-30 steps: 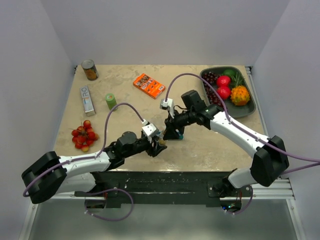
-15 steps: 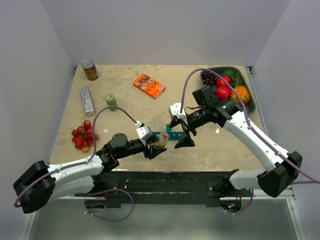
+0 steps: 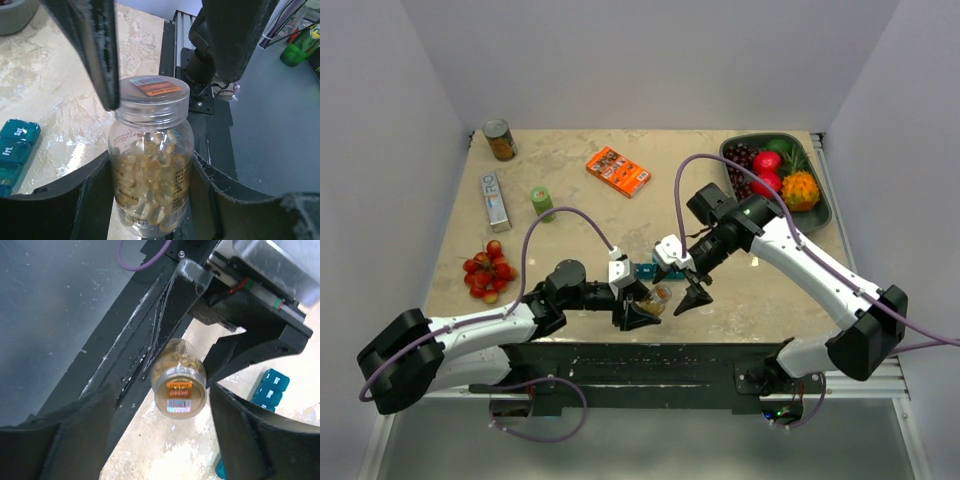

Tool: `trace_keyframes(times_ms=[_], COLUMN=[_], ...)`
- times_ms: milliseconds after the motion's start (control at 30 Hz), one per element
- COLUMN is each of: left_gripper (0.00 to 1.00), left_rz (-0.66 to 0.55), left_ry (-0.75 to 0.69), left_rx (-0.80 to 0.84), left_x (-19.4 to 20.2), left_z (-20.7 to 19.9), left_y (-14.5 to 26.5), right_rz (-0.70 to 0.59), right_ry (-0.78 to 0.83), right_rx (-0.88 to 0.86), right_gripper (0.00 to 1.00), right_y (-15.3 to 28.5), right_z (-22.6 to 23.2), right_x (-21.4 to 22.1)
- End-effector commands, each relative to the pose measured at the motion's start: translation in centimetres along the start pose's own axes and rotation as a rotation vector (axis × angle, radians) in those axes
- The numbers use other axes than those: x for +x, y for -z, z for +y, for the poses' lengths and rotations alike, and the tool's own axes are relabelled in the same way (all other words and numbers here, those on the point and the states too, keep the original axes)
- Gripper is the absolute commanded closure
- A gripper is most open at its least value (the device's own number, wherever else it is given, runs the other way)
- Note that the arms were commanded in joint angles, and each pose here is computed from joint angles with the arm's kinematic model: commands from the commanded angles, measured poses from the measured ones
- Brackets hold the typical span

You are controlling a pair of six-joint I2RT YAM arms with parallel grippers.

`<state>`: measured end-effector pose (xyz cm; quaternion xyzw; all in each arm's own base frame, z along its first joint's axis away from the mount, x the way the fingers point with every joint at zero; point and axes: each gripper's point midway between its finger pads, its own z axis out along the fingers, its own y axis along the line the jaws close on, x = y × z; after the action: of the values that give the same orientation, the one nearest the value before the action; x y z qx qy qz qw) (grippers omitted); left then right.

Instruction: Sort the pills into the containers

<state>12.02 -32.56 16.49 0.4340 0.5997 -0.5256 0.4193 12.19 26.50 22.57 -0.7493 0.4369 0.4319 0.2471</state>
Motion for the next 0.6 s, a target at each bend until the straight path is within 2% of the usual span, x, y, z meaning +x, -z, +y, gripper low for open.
trace_keyframes(times_ms=[0,133,300,433,467,533,567], left_gripper=[1.0,1.0,1.0,1.0,1.0,1.0,1.0], left_rz=[-0.106,-0.125,-0.148,-0.16,-0.167,-0.188,-0.192], left_ry=[-0.058,-0.058,-0.064,-0.061,-0.069,-0.074,-0.09], left_rx=[0.044,0.034,0.024,0.002,-0.01,-0.108,-0.162], left_x=[-3.9,-4.4,-4.9,-5.1,-5.3,-5.7,-5.9], left_z=[-0.5,-0.3,-0.3,0.1,0.3,1.9,2.9], left_y=[-0.9,-1.0,-0.9,-0.9,-0.8,-0.6,-0.5], right_rz=[-0.017,0.016,0.042,0.049,0.049,0.061,0.066], right_ry=[0.004,-0.005,-0.037,-0.068,-0.111,-0.149,-0.249], right_rx=[0.023,0.048,0.086,0.132,0.146,0.217,0.255], right_gripper=[0.32,0.42,0.51,0.63,0.69,0.74,0.82], right_y=[-0.1,-0.5,-0.5,-0.5,-0.5,-0.3,-0.3], right_z=[0.0,-0.4,-0.7,-1.7,-1.8,-3.4,-3.8], right_x=[-0.7,0.2,1.0,1.2,1.2,1.4,1.8])
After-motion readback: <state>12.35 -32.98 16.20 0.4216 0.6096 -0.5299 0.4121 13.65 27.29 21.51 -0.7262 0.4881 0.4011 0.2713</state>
